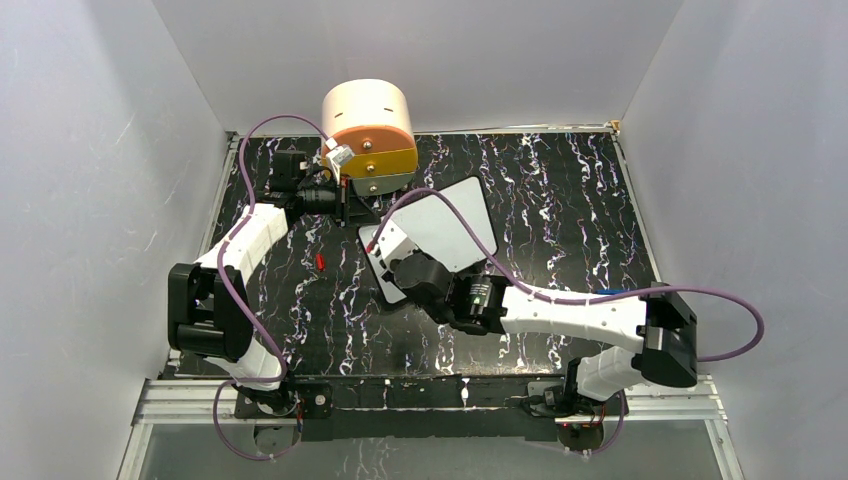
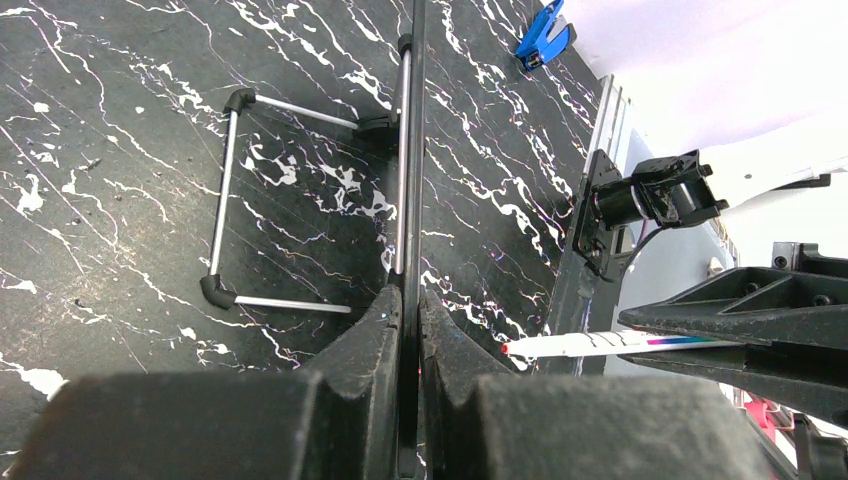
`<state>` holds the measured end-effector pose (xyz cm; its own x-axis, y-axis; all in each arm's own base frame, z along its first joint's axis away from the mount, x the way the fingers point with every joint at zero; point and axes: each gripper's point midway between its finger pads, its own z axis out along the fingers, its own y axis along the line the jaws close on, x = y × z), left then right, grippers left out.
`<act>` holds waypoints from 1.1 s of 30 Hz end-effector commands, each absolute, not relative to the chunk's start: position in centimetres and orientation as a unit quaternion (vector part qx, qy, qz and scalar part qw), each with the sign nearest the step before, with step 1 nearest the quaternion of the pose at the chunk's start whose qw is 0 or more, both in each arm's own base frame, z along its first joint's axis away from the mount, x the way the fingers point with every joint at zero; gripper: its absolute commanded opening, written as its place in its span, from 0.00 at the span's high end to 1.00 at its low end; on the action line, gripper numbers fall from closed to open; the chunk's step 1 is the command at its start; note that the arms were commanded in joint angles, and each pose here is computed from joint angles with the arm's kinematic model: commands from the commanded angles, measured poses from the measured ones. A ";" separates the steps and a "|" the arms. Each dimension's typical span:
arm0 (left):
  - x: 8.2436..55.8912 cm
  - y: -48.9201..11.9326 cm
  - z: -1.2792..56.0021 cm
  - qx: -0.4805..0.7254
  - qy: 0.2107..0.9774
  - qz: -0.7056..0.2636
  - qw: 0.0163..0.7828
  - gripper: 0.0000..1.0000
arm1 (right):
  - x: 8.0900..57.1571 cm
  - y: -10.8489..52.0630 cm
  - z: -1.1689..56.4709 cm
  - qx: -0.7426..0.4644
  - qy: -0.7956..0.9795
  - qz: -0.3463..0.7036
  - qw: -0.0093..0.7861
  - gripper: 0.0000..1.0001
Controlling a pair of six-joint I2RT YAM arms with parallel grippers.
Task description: Write a sentence on the whiteboard
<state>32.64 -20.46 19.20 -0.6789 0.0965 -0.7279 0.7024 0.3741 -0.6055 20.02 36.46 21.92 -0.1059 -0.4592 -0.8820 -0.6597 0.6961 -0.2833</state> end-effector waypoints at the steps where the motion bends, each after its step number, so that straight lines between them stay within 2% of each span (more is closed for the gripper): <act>1: 32.0 -20.2 18.2 0.251 0.788 -0.477 0.298 1.00 | 20.5 37.8 24.9 -0.349 0.730 0.103 0.578 1.00; 33: 32.1 -20.1 18.1 0.250 0.790 -0.472 0.300 1.00 | 21.3 40.3 24.2 -0.332 0.744 0.075 0.574 1.00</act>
<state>32.66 -20.40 19.19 -0.6774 0.0967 -0.7292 0.7017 0.3826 -0.6011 20.83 39.41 21.66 -0.1281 -0.4745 -0.8709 -0.6087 0.7309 -0.3087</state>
